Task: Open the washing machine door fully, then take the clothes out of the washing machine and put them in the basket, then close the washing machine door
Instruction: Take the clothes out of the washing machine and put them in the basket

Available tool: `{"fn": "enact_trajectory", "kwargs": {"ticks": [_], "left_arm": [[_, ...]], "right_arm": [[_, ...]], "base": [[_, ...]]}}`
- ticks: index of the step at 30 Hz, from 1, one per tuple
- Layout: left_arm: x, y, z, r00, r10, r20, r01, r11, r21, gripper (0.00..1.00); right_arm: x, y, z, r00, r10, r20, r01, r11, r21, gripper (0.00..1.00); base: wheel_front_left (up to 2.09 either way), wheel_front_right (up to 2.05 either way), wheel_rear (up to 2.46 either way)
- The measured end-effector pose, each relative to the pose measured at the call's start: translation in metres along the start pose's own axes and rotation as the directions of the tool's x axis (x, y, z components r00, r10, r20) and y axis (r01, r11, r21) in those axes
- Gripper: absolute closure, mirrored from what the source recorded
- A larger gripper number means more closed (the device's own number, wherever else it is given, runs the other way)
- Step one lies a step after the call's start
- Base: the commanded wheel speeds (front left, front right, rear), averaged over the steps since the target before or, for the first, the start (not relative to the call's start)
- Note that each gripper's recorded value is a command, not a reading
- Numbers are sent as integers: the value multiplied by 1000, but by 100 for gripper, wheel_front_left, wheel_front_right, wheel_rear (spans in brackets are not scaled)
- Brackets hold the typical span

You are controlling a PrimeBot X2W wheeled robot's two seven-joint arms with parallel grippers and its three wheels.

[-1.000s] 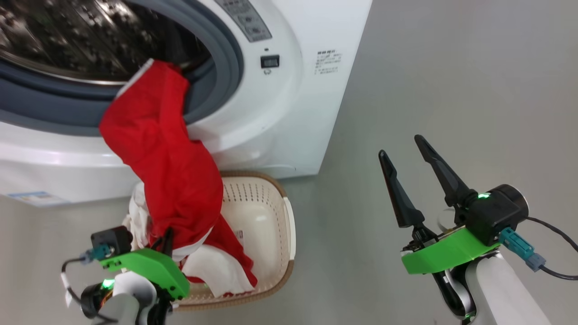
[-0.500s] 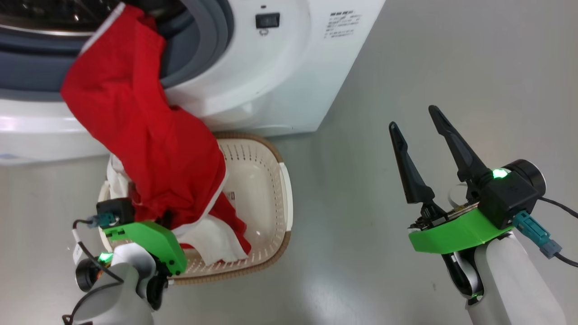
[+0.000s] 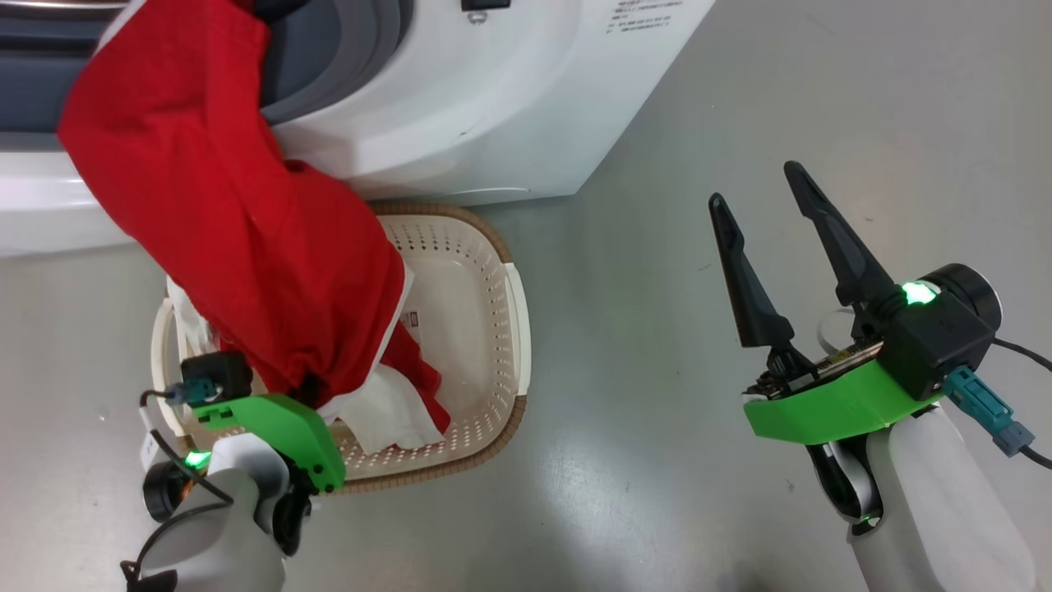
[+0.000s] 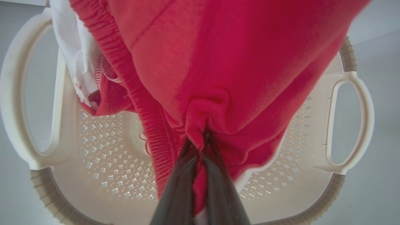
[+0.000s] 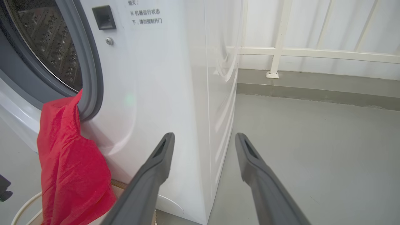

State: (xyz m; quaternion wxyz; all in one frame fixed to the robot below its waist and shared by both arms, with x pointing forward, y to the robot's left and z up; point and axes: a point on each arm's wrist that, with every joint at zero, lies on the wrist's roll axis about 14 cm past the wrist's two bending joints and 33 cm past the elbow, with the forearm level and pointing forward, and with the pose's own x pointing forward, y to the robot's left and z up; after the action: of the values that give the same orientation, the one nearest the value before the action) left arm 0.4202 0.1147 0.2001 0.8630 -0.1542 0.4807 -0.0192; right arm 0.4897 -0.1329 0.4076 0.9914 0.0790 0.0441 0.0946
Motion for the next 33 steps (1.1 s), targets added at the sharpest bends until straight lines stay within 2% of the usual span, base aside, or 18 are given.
{"fn": "enact_trajectory", "kwargs": {"ticks": [11, 12, 13, 14, 24, 29, 33], "left_arm": [[6, 2, -2, 1000, 5, 1, -5, 1000, 4, 100], [6, 3, 0, 1000, 6, 10, -6, 1000, 4, 63], [6, 3, 0, 1000, 7, 16, -7, 1000, 4, 15], [6, 3, 1, 1000, 7, 22, -7, 1000, 3, 0], [1, 2, 21, 994, 3, 110, -2, 1000, -8, 0], [-3, -4, 45, 981, -32, 190, 31, 999, 7, 0], [-12, -2, 81, 951, -53, 306, 45, 998, 34, 0]], "right_arm": [[3, -1, -9, 1000, 1, -16, -1, 1000, 5, 0], [3, -1, -9, 1000, 1, -16, -1, 1000, 5, 0], [3, 0, -9, 1000, 2, -16, -2, 1000, 5, 0], [3, 0, -9, 1000, 2, -15, -2, 1000, 5, 0], [5, 5, -5, 1000, 16, -4, -16, 1000, 11, 0], [6, 9, -1, 1000, 24, 7, -24, 1000, 12, 0], [7, 12, 2, 999, 32, 15, -32, 999, 14, 0]], "base": [[0, 0, 0], [0, 0, 0], [0, 0, 0], [0, 0, 0], [0, 0, 0], [0, 0, 0], [0, 0, 0]]}}
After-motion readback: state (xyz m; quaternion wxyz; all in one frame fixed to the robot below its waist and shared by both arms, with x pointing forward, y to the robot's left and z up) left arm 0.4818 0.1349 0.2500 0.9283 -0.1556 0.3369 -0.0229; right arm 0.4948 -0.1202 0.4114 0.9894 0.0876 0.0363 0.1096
